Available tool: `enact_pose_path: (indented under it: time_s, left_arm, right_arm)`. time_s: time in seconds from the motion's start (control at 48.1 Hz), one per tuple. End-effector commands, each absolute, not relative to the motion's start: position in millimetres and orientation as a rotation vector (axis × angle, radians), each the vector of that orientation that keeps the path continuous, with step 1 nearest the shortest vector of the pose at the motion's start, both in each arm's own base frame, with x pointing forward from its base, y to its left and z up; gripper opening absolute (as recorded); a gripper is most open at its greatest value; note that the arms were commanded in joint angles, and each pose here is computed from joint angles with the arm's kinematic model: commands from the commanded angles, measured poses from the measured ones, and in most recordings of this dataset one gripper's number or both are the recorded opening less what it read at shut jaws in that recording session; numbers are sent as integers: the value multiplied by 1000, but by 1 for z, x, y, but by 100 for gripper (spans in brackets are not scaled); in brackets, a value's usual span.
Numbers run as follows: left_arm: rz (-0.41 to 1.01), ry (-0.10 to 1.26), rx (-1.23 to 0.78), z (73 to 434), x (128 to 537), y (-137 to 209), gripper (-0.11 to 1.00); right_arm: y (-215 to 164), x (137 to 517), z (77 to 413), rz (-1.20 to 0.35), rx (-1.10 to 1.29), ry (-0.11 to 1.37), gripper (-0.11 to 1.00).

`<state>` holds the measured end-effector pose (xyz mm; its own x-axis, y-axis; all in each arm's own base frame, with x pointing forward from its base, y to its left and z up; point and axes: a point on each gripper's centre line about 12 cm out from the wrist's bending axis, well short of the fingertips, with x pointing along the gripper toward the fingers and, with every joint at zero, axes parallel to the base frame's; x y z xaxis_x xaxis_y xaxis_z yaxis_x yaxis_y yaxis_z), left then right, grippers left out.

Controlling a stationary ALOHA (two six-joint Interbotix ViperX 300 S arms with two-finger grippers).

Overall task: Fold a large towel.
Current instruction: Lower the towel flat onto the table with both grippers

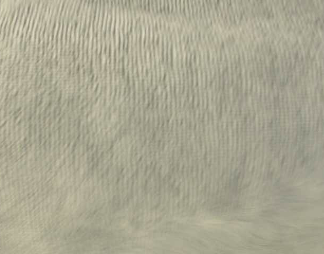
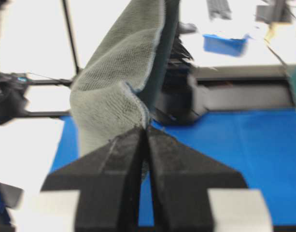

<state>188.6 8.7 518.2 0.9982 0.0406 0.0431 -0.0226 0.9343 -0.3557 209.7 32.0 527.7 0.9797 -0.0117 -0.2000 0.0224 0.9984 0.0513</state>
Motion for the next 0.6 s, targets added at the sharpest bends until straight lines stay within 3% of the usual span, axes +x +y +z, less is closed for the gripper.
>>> enact_pose_path:
  time_s: [0.0,0.166,0.353,0.457,0.582]
  left_arm:
    - [111,-18,-365,504,198,23,3]
    - [302,101,-412,448,214,62,3]
    - [550,193,-445,399,217,121,3]
    - [637,201,-438,384,219,149,3]
    - [682,186,-362,379,225,173,3]
  right_arm:
    - [22,222,513,-118,25,267,3]
    - [-19,239,458,-459,32,465,3]
    - [-93,224,414,-908,-25,618,3]
    - [-130,215,396,-1042,-25,652,3]
    - [-159,210,383,-1085,-22,629,3]
